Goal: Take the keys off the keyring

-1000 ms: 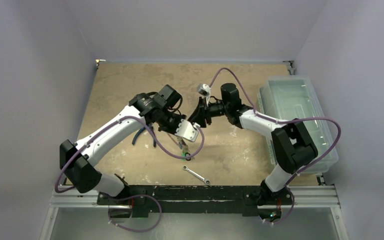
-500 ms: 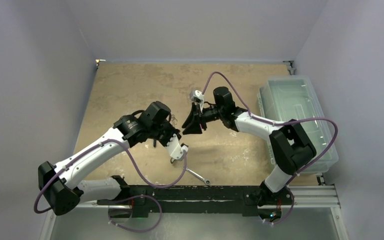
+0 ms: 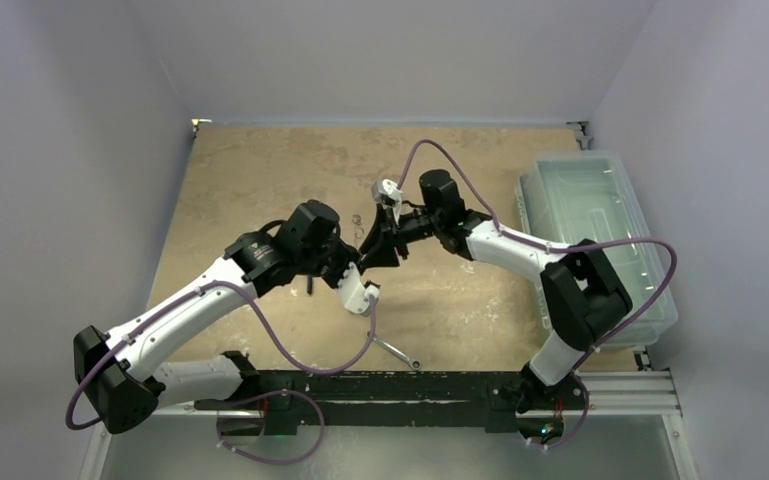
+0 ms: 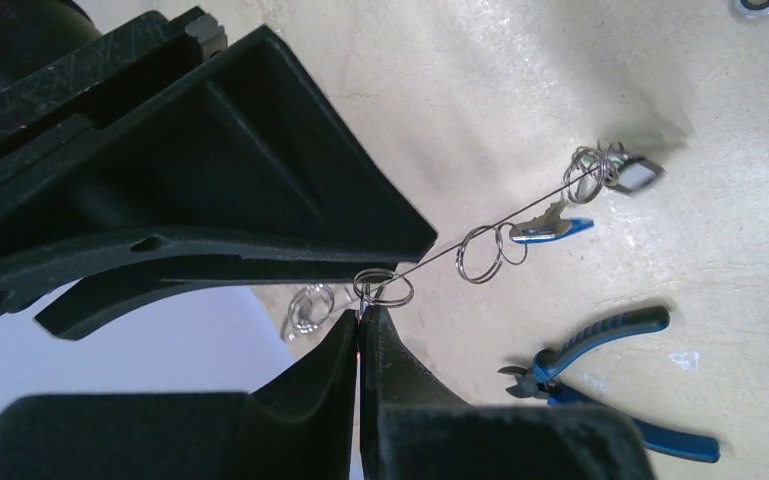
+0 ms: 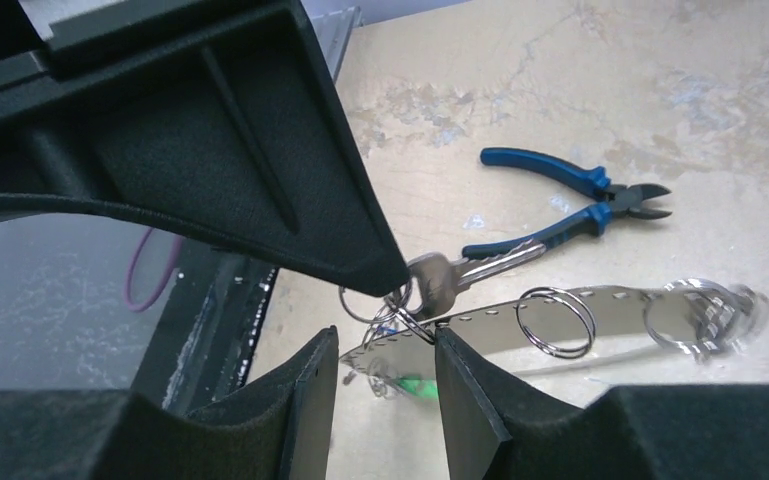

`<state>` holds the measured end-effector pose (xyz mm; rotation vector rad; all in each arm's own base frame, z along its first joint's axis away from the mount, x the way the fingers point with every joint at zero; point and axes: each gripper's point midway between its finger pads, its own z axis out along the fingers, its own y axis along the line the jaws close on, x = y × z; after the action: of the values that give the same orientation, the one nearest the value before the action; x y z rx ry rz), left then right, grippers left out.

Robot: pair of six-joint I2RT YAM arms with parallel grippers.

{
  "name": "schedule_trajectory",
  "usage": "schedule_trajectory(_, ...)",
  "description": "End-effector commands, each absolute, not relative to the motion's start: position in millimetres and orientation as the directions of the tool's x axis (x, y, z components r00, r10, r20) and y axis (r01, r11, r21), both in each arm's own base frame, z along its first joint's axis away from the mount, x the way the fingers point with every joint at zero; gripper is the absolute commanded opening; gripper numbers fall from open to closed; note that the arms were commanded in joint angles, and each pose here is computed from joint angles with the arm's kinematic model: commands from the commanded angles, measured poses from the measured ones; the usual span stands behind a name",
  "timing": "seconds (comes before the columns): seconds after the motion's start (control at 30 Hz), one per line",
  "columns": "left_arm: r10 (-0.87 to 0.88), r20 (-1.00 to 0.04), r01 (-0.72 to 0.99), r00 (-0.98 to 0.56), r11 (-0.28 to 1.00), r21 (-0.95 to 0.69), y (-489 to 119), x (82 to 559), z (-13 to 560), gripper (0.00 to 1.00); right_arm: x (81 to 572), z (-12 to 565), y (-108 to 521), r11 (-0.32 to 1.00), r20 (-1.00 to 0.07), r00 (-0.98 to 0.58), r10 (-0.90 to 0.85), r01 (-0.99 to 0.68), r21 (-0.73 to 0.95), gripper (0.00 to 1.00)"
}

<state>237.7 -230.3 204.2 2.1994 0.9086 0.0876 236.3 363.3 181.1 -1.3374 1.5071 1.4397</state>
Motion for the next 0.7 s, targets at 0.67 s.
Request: schedule_trajectory(0.67,0.582,-0.263,0.567,0.769,-0.432,0.701,-246.6,233.0,222.1,0.0,233.2,212.9,359.5,-0.251,-0.961,0.035,-0.276,-0.967,0.037,0.46)
